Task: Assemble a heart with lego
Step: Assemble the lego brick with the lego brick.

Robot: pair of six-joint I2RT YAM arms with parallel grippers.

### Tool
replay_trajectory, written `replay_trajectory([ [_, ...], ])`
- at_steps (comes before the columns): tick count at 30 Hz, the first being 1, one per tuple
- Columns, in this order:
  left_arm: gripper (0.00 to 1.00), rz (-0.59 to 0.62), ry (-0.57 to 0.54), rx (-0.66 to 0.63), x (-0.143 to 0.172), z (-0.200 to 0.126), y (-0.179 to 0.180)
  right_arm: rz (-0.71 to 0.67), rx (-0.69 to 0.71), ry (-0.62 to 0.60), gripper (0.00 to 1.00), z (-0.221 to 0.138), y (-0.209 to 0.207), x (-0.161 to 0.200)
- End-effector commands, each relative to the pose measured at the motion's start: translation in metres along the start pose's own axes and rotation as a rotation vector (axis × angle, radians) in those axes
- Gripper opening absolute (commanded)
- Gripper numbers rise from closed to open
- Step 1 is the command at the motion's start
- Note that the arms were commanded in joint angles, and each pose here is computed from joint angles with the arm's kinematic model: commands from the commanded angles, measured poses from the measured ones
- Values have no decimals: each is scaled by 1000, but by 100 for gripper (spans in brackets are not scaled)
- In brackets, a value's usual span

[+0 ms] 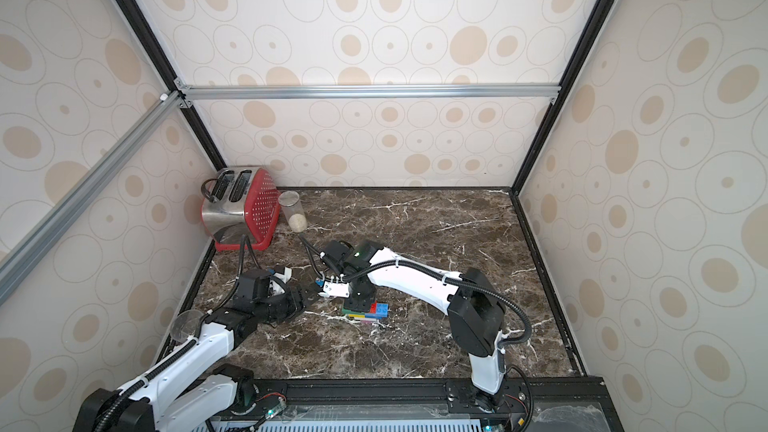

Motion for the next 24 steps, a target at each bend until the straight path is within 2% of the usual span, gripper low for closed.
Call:
replay_trajectory([
  [1,72,14,4,0,0,-2,-1,-14,-20,31,27,2,6,7],
  [20,72,14,4,-7,0,-1,1,-16,-44,119,26,28,11,26],
  [24,72,16,4,-8,0,-2,1,-26,-36,186,26,38,11,36],
])
Point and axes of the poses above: each gripper's point midway between its finger pads, its own z axis out along the fingers, its own y axis along the line the jaws close on, x = y × z, the point moved 3 cm from there along -z, back along the fingers, and after that the axes turned 4 degrees about z, right-handed, at the moved point
